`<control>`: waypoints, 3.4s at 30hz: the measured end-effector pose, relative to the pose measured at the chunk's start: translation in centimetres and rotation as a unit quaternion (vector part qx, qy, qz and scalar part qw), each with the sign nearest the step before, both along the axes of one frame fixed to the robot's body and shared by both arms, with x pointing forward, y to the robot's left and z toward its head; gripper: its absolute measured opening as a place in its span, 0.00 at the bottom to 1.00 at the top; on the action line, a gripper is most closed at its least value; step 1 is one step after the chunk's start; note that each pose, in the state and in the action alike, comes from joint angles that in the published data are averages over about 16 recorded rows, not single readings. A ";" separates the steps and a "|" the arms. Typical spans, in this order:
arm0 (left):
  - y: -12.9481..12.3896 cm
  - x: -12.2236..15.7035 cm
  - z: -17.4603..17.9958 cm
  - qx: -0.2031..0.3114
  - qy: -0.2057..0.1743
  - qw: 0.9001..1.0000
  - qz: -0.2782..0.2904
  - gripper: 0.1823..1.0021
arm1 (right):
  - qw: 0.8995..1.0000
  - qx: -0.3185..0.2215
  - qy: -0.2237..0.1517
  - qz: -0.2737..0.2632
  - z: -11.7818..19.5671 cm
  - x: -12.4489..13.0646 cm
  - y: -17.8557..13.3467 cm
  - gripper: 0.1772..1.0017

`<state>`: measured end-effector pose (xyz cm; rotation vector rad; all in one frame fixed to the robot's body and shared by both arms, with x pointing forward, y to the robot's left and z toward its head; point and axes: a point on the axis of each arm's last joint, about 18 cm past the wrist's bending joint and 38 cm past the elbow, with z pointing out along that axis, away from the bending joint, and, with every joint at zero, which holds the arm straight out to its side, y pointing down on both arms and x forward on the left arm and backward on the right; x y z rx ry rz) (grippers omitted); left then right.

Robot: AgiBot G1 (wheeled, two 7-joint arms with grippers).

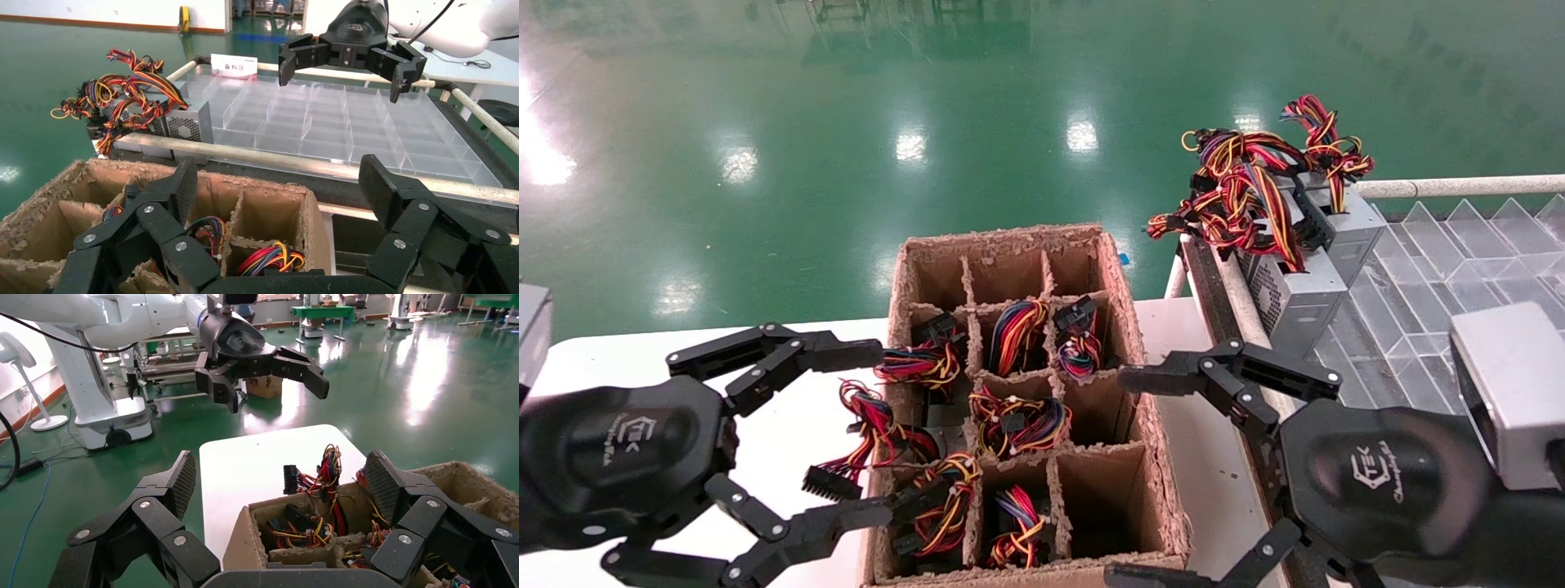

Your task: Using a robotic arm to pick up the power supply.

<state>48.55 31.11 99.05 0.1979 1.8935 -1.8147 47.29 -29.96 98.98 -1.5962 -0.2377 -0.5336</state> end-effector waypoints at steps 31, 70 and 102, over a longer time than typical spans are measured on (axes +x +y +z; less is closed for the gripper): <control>0.0 0.0 0.0 0.000 0.000 1.000 0.000 1.00 | 1.000 0.001 -0.003 -0.007 0.2 0.2 -0.2 1.00; 0.0 0.0 0.0 0.000 0.000 1.000 0.000 1.00 | 1.000 0.001 -0.004 -0.009 0.3 0.3 -0.3 1.00; 0.0 0.0 0.0 0.000 0.000 1.000 0.000 1.00 | 1.000 0.001 -0.004 -0.009 0.3 0.3 -0.3 1.00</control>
